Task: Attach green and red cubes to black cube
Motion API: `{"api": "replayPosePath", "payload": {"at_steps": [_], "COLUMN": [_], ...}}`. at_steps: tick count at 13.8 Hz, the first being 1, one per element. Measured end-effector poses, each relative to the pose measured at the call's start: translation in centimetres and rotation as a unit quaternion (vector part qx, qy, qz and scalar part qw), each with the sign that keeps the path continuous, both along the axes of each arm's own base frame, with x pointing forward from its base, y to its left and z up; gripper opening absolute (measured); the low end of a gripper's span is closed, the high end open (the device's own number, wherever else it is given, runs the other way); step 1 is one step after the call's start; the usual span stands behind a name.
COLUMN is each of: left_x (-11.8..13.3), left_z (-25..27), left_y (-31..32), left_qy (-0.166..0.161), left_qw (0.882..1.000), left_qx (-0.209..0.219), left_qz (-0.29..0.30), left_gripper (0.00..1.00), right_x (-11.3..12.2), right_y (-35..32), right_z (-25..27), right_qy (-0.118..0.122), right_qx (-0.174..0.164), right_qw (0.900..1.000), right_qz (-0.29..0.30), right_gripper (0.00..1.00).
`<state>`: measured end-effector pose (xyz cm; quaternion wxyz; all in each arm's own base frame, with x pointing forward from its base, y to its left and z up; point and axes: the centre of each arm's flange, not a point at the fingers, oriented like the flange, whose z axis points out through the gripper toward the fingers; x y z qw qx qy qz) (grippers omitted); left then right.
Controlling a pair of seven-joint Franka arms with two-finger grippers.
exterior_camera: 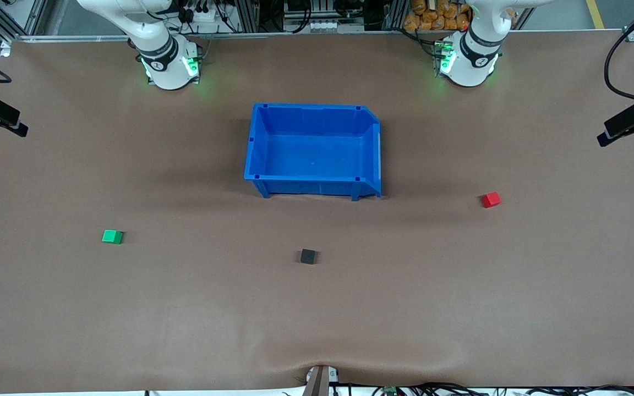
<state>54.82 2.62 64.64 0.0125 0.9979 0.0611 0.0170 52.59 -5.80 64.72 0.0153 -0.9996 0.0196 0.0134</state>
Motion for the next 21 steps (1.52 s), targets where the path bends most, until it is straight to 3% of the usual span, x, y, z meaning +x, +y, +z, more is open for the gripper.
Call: {"api": "replayPosePath", "payload": {"at_steps": [6,9,14,16,18,21], "left_x": [0.0,0.1,1.2,1.5,2.3,3.3], "left_z": [0.1,0.1,-1.0,-1.8,-3.9,-7.1], "left_y": [0.1,0.1,1.4,2.3,4.9,6.1], "left_qy": [-0.001,-0.001,0.006,0.014,0.033,0.061], "left_qw": [1.0,1.0,1.0,1.0,0.999,0.997], "left_qx": [0.0,0.0,0.001,0.0,0.0,-0.002], "left_qz": [0.001,0.001,0.013,0.021,0.041,0.048], "left_gripper": [1.0,1.0,1.0,1.0,1.0,1.0], "right_x": [0.4,2.0,6.6,8.2,9.4,9.9], "right_y": [0.0,0.0,-0.2,-0.5,-0.9,-2.0], "right_z": [-0.4,-2.7,-10.5,-14.2,-18.6,-26.3], "right_qy": [-0.002,0.011,0.028,0.034,0.024,0.029], "right_qx": [-0.001,-0.001,-0.003,-0.005,-0.011,-0.017], "right_qw": [1.0,1.0,0.996,0.996,0.997,0.999], "right_qz": [0.0,0.007,0.083,0.083,0.075,0.032], "right_gripper": [1.0,1.0,1.0,1.0,1.0,1.0]}}
